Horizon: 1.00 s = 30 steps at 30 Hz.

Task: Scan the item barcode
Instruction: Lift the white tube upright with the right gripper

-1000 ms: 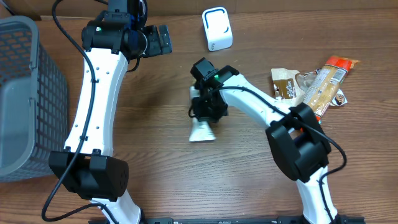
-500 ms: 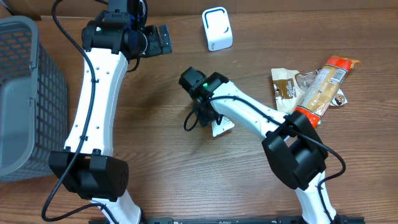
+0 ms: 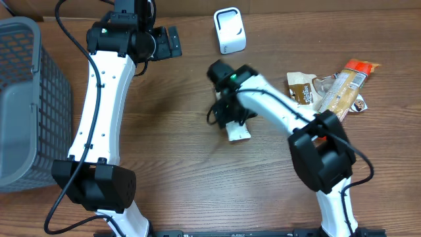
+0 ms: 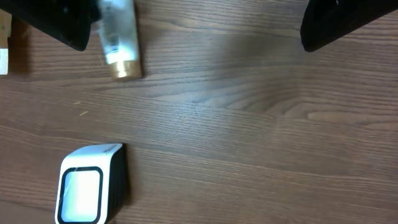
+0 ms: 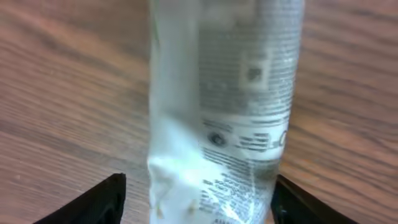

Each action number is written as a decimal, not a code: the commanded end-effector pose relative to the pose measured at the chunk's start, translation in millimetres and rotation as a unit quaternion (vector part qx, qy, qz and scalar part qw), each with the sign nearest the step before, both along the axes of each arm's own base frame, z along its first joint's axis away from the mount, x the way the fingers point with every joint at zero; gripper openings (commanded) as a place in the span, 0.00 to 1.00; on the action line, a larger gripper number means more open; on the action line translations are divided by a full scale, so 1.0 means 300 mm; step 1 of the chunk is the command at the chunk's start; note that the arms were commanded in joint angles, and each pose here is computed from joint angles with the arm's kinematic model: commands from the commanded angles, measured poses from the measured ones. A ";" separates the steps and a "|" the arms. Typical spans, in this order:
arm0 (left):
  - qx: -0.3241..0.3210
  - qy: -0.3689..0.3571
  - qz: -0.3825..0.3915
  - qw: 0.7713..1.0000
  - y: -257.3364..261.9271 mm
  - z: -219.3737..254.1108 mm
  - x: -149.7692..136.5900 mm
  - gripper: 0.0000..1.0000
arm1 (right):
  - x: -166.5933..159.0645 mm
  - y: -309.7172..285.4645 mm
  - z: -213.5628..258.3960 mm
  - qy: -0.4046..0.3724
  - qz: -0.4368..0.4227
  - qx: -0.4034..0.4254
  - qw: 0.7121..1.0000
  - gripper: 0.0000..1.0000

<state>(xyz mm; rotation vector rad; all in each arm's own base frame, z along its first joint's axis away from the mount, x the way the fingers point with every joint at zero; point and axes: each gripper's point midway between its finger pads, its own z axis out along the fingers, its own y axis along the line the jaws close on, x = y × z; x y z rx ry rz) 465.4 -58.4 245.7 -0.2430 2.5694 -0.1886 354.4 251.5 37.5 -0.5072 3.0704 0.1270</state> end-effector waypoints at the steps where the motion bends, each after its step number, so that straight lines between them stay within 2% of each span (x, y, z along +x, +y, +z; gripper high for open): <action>1: 0.001 -0.005 0.000 1.000 -0.001 0.011 0.004 0.99 | 0.045 0.011 0.112 0.015 -0.009 0.103 0.994 0.80; 5: 0.001 -0.005 0.000 1.000 -0.001 0.011 0.004 0.99 | 0.039 -0.035 0.139 0.068 -0.012 0.185 0.980 0.84; 11: 0.001 -0.005 0.000 1.000 -0.001 0.011 0.004 1.00 | 0.020 -0.108 0.107 0.097 -0.012 0.211 0.973 0.86; 15: 0.001 -0.005 0.000 1.000 -0.001 0.011 0.004 1.00 | 0.017 -0.116 0.057 0.093 -0.014 0.210 0.973 0.67; 16: 0.001 -0.005 0.000 1.000 -0.001 0.011 0.004 1.00 | 0.016 -0.108 0.053 0.092 -0.011 0.211 0.973 0.65; 20: 0.001 -0.005 0.000 1.000 -0.001 0.011 0.004 1.00 | 0.004 -0.096 0.034 0.092 -0.005 0.211 0.973 0.66; 26: 0.001 -0.005 0.000 1.000 -0.001 0.011 0.004 1.00 | -0.078 -0.115 -0.046 0.132 -0.023 0.198 0.971 0.67; 30: 0.001 -0.005 0.000 1.000 -0.001 0.011 0.004 1.00 | -0.122 -0.087 -0.091 0.148 -0.024 0.237 0.960 0.67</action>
